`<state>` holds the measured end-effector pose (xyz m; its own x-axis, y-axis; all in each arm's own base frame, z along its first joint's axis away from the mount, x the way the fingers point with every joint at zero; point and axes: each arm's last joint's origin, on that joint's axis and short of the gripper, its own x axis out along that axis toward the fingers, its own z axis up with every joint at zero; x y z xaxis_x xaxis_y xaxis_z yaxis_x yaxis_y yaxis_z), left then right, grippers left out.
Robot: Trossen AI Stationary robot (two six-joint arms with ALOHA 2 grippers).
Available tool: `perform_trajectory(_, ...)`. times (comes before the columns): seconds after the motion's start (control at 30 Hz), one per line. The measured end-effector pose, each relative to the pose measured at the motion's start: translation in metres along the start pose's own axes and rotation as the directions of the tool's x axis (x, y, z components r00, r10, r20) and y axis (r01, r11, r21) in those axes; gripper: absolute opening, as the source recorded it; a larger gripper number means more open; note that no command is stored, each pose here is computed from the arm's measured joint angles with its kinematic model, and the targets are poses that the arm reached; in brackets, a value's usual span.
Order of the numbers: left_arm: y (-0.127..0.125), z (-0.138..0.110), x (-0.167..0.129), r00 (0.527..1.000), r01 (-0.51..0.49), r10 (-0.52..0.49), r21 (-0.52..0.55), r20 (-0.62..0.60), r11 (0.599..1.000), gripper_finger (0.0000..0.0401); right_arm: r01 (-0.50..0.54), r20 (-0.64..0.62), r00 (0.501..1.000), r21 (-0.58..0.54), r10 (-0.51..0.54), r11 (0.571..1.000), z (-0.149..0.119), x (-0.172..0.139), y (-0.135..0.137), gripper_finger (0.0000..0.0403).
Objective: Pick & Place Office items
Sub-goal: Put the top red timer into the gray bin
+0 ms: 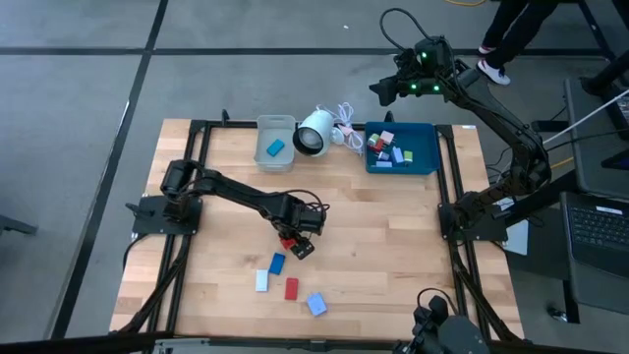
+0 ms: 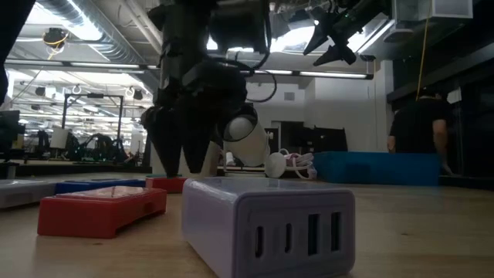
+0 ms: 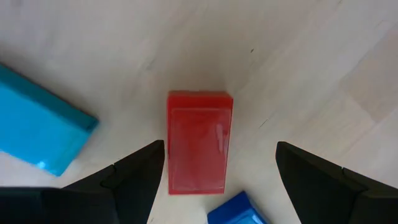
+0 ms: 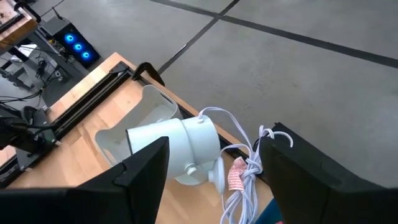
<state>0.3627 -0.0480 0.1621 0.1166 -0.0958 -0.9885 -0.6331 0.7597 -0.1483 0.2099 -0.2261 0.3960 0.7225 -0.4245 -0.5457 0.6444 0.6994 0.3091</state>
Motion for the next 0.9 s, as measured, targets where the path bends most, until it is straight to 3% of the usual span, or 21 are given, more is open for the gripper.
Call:
perform_trajectory(0.33,-0.003,-0.003,0.026,0.996,-0.036,0.038,0.019,-0.083,0.999,0.0288,0.009,0.002,1.0,0.024,-0.009,1.0,0.0,0.0,0.0,0.0256)
perform_trajectory(0.43,-0.001,-0.002,0.026,0.996,-0.045,0.046,0.014,-0.077,0.999,0.0253,0.009,0.002,1.0,0.024,-0.009,1.0,0.0,0.0,0.0,0.0256)
perform_trajectory(0.63,0.005,0.002,0.026,0.995,-0.055,0.054,-0.008,-0.084,0.998,0.0148,0.01,0.002,1.0,0.023,-0.01,1.0,0.0,0.0,0.0,0.0256)
perform_trajectory(0.9,0.007,0.008,0.014,0.999,-0.009,0.008,-0.022,-0.038,1.0,0.0148,0.011,0.003,1.0,0.019,-0.011,1.0,0.0,0.0,0.0,0.0256)
